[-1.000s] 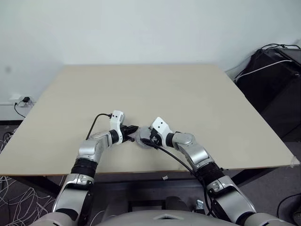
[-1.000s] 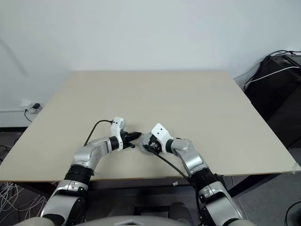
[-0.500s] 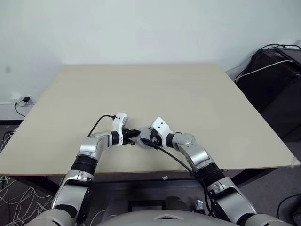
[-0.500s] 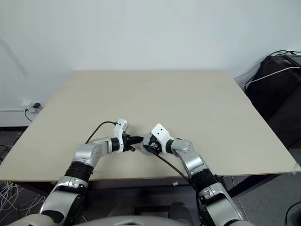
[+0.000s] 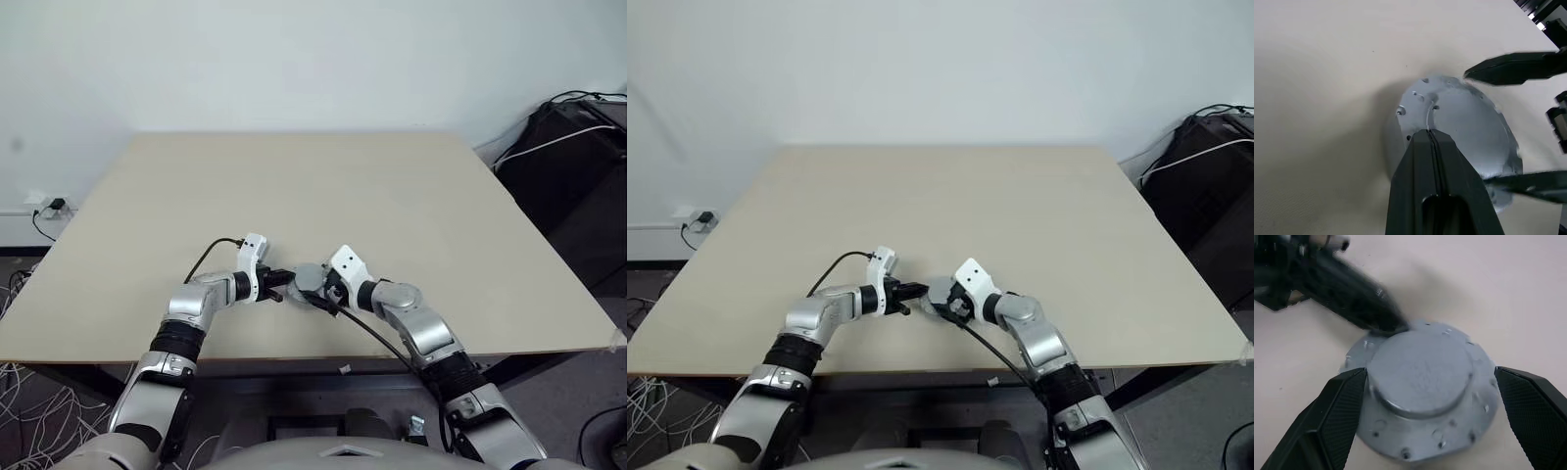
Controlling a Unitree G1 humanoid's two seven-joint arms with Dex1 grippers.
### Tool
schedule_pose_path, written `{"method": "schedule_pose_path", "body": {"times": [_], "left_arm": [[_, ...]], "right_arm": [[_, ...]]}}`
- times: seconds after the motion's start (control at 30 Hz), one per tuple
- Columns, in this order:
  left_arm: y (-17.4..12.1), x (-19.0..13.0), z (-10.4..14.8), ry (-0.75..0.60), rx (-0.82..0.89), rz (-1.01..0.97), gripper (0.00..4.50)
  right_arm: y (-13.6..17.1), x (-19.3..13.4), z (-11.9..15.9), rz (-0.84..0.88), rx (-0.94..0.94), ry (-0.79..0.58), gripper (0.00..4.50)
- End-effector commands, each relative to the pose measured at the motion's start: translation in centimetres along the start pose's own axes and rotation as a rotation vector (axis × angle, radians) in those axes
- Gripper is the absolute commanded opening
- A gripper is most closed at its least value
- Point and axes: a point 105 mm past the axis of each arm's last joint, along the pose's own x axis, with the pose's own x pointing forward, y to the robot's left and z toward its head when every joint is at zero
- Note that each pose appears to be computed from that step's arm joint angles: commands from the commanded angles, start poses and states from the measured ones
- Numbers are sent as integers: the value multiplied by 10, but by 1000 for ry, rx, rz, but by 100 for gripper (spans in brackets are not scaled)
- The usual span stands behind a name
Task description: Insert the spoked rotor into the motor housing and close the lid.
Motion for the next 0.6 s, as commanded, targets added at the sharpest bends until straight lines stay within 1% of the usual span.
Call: {"method": "schedule_pose_path", "body": {"times": [0.03,0.1,0.23,0.33,0.37,0.5,0.6], "left_arm": [[-1,3,-3,37,24,-2,0],[-1,3,-3,37,25,-3,0],[-2,4,-3,37,30,-5,0],[-2,4,-3,35,33,-4,0],[-2,4,-3,35,33,-4,0],[-1,3,-4,38,39,1,0],[0,3,-4,39,43,3,0]], "right_arm": [[-18,-21,32,-90,6,-121,449],[-25,-29,27,-143,77,-121,449],[-29,-36,3,-205,241,-70,449],[-23,-37,-9,-197,432,-63,449],[-22,-37,-11,-198,465,-62,449],[-9,-32,-19,-143,798,-73,449],[-4,-30,-26,-120,962,-57,449]]}}
